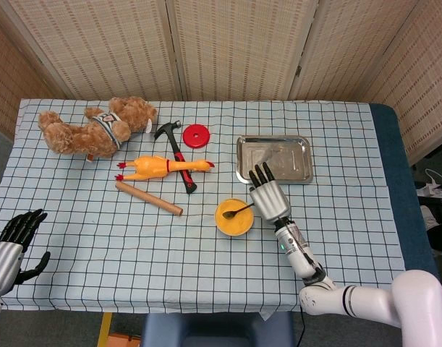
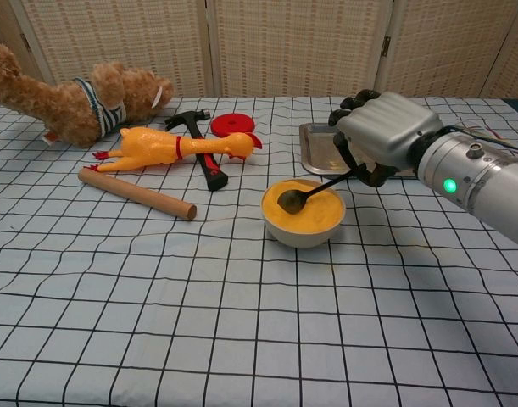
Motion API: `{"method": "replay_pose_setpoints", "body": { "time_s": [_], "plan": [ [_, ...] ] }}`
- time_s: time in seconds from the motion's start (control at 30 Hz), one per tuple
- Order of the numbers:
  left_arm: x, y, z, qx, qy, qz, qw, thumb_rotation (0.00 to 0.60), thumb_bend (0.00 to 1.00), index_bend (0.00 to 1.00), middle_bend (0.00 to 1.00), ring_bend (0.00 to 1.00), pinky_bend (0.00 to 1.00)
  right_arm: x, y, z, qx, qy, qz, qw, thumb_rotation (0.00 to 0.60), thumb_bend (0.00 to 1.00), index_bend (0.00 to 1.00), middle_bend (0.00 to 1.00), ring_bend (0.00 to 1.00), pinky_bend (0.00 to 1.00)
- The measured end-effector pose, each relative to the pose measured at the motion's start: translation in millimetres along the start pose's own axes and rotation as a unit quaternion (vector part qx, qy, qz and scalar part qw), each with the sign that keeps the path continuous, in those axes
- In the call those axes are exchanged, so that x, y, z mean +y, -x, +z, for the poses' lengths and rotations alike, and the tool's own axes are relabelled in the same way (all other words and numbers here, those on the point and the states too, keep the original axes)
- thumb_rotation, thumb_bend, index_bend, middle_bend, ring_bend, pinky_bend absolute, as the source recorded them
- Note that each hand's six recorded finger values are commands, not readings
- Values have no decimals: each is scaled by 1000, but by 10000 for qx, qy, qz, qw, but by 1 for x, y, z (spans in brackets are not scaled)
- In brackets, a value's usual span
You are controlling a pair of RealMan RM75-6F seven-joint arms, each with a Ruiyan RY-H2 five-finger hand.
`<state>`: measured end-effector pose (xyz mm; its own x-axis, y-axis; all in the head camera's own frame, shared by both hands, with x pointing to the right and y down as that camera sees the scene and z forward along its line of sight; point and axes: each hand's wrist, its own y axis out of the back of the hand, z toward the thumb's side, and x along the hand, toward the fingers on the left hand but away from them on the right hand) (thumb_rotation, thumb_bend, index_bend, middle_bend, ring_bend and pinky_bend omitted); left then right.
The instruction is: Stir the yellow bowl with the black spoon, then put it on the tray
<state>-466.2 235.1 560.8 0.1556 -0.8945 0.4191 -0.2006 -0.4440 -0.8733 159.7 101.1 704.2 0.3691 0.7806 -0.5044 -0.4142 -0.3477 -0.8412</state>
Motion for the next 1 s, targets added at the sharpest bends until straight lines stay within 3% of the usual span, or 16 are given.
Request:
{"method": "replay_pose_setpoints", "body": {
  "time_s": [0.2,0.4,0.63,1.0],
  "plan": [
    [-1,0,1,-6,-9,-21,10000,600,423,0,0,0,73,7,-8,-7,116,278,-28,9995,600,544,809,131,0,0],
    [-2,0,2,-14,-30,-21,10000,600,424,0,0,0,73,9,-4,-16,-35,274,-169,9995,600,544,814,139,0,3],
    [-4,-2,0,1,-36,-59,10000,600,425,0,0,0,73,1,8,-19,-184,138,-206,9995,600,544,814,140,0,7],
    [-3,-2,1,-13,-33,-57,10000,600,424,0,0,0,73,-12,10,-6,36,-6,-98,9999,600,547,834,142,0,11]
  ]
}}
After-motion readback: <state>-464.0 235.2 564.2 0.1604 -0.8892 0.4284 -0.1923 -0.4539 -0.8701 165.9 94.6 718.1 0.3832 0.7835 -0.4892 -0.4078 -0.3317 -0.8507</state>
